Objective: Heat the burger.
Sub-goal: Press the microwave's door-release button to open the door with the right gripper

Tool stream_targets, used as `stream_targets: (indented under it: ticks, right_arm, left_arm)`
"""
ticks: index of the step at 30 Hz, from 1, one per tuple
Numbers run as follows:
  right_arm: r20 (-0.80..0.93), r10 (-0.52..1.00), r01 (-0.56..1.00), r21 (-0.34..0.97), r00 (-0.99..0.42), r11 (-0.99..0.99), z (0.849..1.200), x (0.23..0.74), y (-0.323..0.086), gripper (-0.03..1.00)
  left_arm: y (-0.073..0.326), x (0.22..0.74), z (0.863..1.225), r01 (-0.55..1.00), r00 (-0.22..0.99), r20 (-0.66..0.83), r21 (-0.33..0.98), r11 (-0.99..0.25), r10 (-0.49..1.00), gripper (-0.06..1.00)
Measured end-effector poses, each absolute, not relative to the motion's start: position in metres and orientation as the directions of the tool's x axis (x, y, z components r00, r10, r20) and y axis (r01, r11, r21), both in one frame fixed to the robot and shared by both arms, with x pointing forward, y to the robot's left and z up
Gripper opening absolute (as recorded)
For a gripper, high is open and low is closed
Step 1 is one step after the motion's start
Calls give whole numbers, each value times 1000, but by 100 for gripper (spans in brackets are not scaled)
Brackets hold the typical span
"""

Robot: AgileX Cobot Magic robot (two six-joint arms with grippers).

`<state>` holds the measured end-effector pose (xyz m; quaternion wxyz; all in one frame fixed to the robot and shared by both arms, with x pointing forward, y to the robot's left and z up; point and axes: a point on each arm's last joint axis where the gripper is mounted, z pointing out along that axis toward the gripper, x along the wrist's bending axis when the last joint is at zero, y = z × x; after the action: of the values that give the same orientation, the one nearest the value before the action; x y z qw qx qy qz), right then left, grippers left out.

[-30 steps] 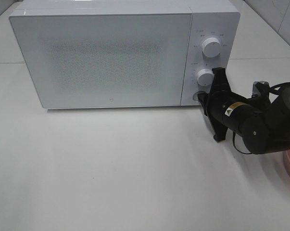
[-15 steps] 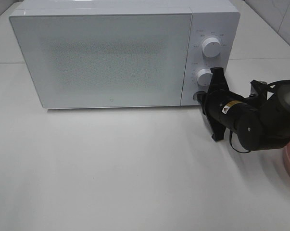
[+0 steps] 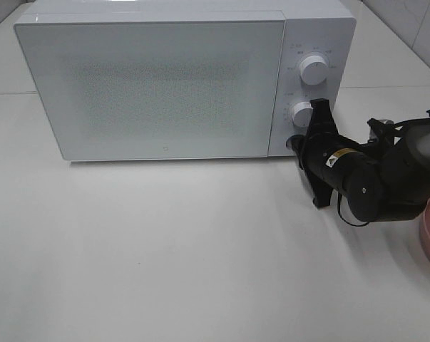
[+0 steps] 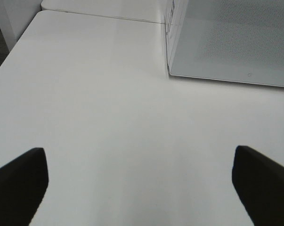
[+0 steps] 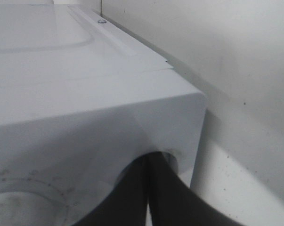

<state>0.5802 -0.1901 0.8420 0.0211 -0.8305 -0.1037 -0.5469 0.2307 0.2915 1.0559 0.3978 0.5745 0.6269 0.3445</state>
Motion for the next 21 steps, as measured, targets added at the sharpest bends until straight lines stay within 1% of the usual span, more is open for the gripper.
stream_targets:
  ticks: [21]
  right_arm:
    - [899,176,191,106,401,-976,842,586,-187,0]
  left_arm:
    - [291,231,1056,446,-23,-103,889,102,994,98]
